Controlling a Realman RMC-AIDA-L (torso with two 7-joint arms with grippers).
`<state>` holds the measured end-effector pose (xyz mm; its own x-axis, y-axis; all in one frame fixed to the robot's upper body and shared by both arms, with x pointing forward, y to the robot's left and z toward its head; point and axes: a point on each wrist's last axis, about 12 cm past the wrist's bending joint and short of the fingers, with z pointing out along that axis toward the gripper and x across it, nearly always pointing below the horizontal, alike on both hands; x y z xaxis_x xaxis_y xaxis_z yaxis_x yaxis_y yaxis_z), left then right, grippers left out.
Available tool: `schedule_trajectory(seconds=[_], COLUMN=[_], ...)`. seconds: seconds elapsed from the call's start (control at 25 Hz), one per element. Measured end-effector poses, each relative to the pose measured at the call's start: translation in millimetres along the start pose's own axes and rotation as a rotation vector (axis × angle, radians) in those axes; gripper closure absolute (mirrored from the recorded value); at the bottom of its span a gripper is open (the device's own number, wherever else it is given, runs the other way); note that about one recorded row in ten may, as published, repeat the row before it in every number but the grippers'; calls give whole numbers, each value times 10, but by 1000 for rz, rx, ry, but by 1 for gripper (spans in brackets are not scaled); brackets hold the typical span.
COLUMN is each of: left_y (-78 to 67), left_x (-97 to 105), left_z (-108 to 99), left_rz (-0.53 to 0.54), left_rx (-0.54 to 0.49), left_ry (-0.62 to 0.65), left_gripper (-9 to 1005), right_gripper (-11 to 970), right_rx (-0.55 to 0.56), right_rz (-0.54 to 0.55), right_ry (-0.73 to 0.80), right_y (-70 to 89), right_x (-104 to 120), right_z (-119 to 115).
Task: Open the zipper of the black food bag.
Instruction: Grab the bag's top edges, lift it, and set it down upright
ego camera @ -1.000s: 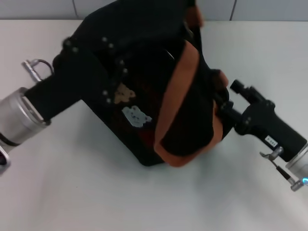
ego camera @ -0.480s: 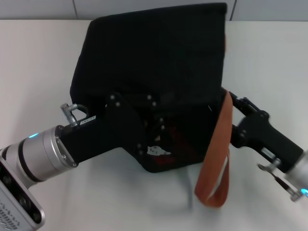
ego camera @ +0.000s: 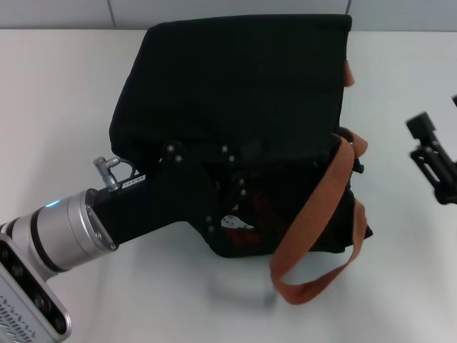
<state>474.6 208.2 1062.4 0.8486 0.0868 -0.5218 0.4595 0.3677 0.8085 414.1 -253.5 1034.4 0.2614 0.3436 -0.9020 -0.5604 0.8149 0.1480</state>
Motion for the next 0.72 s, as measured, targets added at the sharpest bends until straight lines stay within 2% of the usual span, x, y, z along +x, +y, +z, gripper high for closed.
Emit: schedule_trajectory(seconds=[0.12,0.32,0.48,0.6,0.72], left_y=[-2,2,6,8,9], left_x=[3,3,5,6,6], left_z=[1,4,5,5,5], left_rz=[0,1,3,3,4], left_rx=[1,0,-3,-5,-5], left_ry=[2,0,2,3,3], left_gripper=[900,902,903,903,903], right_gripper=[132,132,132,131,131], right_rx=[-47,-76,-115,-143,-156], right_rz=[-57,-58,-57,-51,-58], right_ry=[-29,-41,45,128,181], right_y=[29,32,12,-9,-18], right_x=[6,45,160,239,267], right_z=[164,421,613,611,456])
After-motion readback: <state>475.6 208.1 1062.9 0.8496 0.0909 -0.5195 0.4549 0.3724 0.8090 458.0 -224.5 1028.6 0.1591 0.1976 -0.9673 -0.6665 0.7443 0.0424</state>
